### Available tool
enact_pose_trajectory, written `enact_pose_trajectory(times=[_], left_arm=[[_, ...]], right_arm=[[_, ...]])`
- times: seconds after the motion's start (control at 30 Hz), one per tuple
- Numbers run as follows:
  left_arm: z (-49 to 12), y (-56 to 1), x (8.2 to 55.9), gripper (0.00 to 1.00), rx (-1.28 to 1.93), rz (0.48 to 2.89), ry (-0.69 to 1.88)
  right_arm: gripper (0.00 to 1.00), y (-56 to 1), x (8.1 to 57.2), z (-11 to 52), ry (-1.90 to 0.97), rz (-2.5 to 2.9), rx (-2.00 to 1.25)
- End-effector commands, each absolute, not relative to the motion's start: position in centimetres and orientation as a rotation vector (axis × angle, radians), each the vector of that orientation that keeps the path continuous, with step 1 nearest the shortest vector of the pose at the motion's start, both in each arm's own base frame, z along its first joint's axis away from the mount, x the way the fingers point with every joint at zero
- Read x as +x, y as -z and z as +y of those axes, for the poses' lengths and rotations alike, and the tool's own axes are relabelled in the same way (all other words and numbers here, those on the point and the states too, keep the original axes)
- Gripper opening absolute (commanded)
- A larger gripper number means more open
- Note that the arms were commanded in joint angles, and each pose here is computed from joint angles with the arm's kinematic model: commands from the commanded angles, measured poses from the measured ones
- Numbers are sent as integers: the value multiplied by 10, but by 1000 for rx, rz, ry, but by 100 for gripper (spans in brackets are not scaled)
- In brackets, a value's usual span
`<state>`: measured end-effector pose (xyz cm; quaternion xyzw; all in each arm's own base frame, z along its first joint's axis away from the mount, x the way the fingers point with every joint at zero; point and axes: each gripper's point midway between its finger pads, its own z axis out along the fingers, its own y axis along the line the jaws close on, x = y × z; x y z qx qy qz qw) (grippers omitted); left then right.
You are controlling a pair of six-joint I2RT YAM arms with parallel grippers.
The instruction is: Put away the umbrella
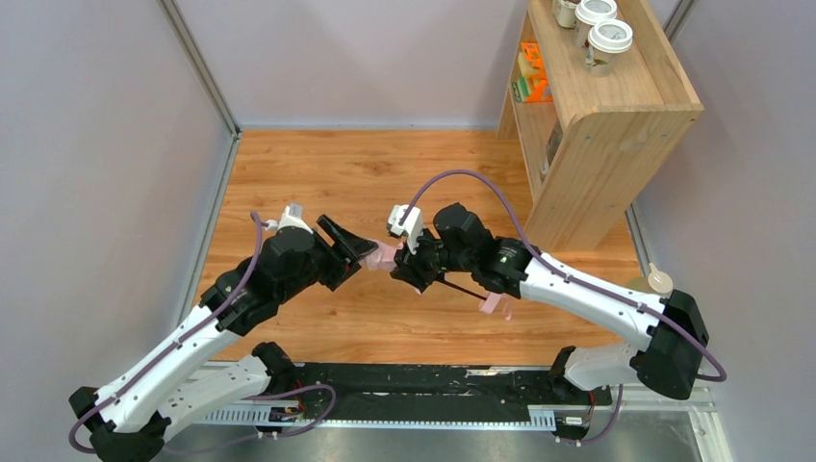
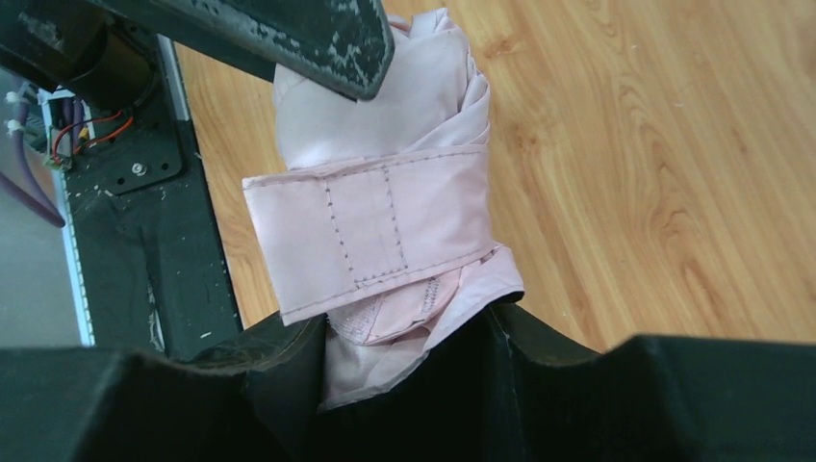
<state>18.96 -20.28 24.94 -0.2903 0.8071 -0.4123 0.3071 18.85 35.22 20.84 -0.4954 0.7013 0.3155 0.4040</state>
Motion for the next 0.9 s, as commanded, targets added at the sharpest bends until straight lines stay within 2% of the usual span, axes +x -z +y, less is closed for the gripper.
enact_pose_trajectory(times=[0.0, 0.1, 0.37, 0.5, 0.53, 0.63, 0.7, 0.73, 0.8, 0.83, 0.87], left_arm=[[-196, -262, 188, 75, -639, 2186, 970], [-189, -263, 188, 75, -639, 2190, 919], [-236, -264, 202, 75, -693, 2075, 1259], [-246, -266, 204, 74, -687, 2044, 1342], [-246, -265, 203, 69, -671, 2046, 1338], [-236, -265, 206, 34, -639, 2009, 1282], [-225, -268, 208, 18, -609, 1961, 1231], [-220, -271, 209, 15, -560, 1945, 1195], [-202, -276, 216, 8, -473, 1903, 1043], [-196, -286, 217, 4, -434, 1896, 990], [-185, -302, 222, 1, -344, 1856, 883]], right_arm=[[0, -276, 203, 353, -737, 1593, -1163], [0, -281, 202, 352, -732, 1589, -1165], [0, -299, 180, 375, -901, 1523, -1146], [0, -307, 176, 384, -964, 1494, -1126], [0, -309, 174, 385, -982, 1484, -1121], [0, -311, 168, 389, -1028, 1464, -1134], [3, -300, 171, 387, -1009, 1521, -1124], [15, -292, 172, 384, -994, 1563, -1123], [49, -274, 177, 375, -937, 1657, -1104], [66, -264, 179, 368, -907, 1713, -1065], [88, -258, 179, 360, -886, 1745, -1046]])
